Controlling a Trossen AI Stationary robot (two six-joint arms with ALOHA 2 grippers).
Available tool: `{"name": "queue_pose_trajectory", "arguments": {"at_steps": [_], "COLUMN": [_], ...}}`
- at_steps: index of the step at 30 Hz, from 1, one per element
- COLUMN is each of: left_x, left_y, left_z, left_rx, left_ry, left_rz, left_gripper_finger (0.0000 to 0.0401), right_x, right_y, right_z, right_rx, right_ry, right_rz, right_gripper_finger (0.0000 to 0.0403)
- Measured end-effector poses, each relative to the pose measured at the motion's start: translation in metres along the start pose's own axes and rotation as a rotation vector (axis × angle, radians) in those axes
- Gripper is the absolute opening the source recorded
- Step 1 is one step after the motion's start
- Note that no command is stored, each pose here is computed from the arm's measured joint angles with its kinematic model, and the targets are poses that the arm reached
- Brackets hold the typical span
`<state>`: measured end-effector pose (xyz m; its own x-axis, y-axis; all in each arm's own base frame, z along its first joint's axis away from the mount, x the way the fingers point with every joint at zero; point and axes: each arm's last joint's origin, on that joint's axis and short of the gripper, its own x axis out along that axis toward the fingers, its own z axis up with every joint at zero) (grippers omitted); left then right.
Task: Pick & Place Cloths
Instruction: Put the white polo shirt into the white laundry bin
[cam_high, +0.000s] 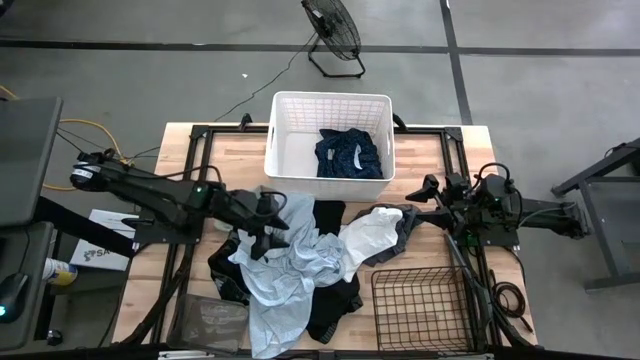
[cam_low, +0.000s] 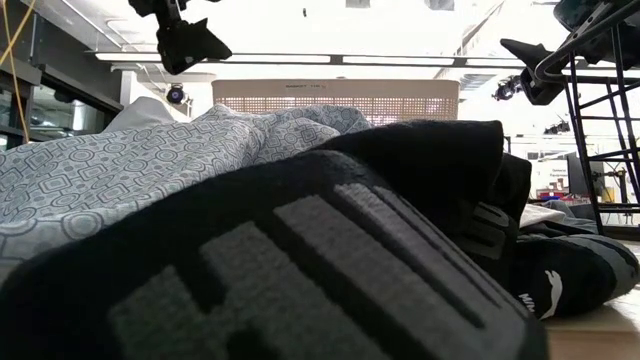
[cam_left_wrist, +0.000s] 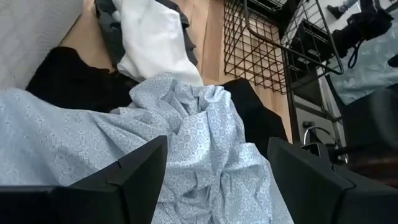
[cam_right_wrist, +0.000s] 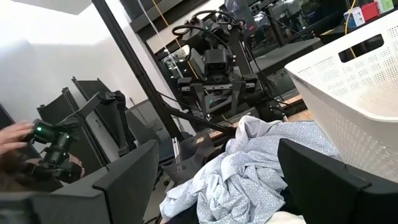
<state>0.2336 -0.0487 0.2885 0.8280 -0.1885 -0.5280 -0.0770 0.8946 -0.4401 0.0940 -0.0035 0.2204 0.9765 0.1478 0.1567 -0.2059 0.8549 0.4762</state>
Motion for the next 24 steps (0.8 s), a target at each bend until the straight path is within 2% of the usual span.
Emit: {"name": "queue_pose_trajectory", "arguments": {"at_steps": [5, 11, 16, 21, 24], "left_x": [0.000, -0.001, 0.006, 0.013, 0.012], "left_y": [0.001, -0.001, -0.010, -0.013, -0.017], "left_z": [-0.004, -0.018, -0.036, -0.046, -0.042], "left_rx": [-0.053, -0.060, 0.031, 0.127, 0.180], "left_ry": [0.061, 0.175, 0.245, 0.219, 0.182], "left_rz": [-0.022, 0.021, 0.110, 0.256, 0.298], "left_gripper_finger": [0.0273, 0.0273, 0.0273, 0.0283, 0.0306], "right_x": [0.000, 0.000, 0.000, 0.000, 0.000], "right_y": [0.000, 0.000, 0.000, 0.000, 0.000], "right_z": [0.000, 0.000, 0.000, 0.000, 0.000], "right_rx": [0.000, 0.000, -0.001, 0.001, 0.002], "right_ry": [0.000, 0.000, -0.001, 0.005, 0.006], "right_rz": [0.000, 0.000, 0.000, -0.003, -0.003], "right_gripper_finger": [0.0320, 0.0320, 0.0320, 0.0320, 0.0320]}}
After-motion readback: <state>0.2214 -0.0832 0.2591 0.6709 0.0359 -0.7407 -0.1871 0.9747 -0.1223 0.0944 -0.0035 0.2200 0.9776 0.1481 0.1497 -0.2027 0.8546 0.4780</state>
